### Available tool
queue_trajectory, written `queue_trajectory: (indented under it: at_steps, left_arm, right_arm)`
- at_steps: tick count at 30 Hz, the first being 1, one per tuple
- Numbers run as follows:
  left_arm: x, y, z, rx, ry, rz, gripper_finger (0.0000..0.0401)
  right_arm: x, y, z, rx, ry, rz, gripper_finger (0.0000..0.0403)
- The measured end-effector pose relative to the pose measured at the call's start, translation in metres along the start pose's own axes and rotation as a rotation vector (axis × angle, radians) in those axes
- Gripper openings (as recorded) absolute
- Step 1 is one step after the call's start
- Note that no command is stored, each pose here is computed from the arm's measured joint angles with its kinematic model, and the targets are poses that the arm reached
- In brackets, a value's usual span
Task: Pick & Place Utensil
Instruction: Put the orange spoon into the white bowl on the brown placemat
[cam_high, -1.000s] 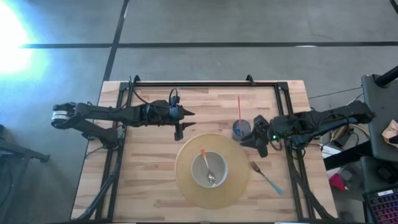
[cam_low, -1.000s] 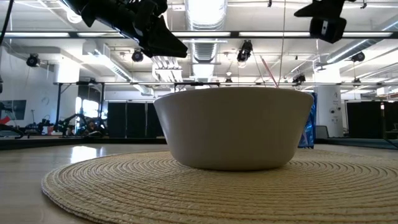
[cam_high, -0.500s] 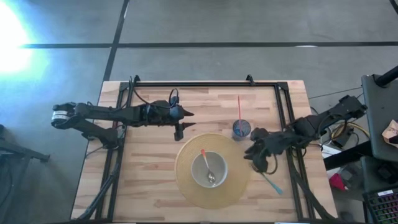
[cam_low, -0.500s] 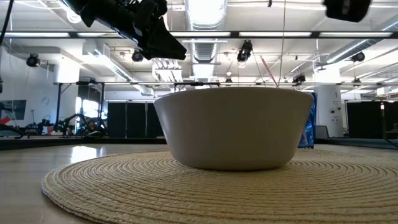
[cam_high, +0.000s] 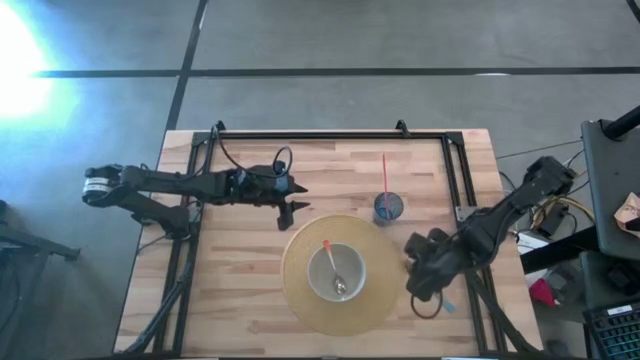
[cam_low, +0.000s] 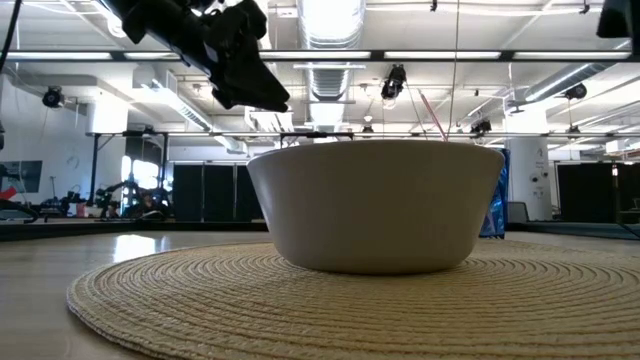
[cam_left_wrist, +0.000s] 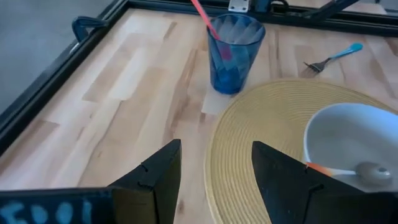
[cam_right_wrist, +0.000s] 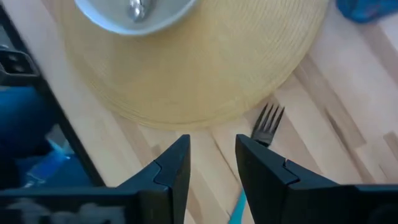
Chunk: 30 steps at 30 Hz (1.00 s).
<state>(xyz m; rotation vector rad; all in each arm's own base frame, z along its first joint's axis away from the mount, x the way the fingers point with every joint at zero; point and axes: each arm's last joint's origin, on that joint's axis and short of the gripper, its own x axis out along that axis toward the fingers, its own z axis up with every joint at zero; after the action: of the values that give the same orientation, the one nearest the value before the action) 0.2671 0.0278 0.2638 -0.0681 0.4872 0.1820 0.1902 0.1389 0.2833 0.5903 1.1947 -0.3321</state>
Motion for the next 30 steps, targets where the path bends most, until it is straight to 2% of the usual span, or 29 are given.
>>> queue_trajectory:
  at_steps: [7,14,22,30]
  left_arm:
    - [-0.003,-0.018,-0.004,0.020,0.030,-0.054,0.0188]
    - [-0.008,-0.040,-0.008,0.057,0.055,-0.121,0.0188]
    - [-0.011,-0.051,-0.010,0.086,0.051,-0.095,0.0188]
    - [-0.012,-0.055,-0.012,0.075,0.059,-0.106,0.0188]
  right_arm:
    - [0.023,0.002,-0.012,0.020,0.061,-0.082,0.0123]
    - [0.048,-0.001,-0.020,0.018,0.162,-0.167,0.0150]
    - [0.065,-0.009,-0.027,0.050,0.221,-0.235,0.0182]
    - [0.085,-0.020,-0.037,0.071,0.277,-0.296,0.0177]
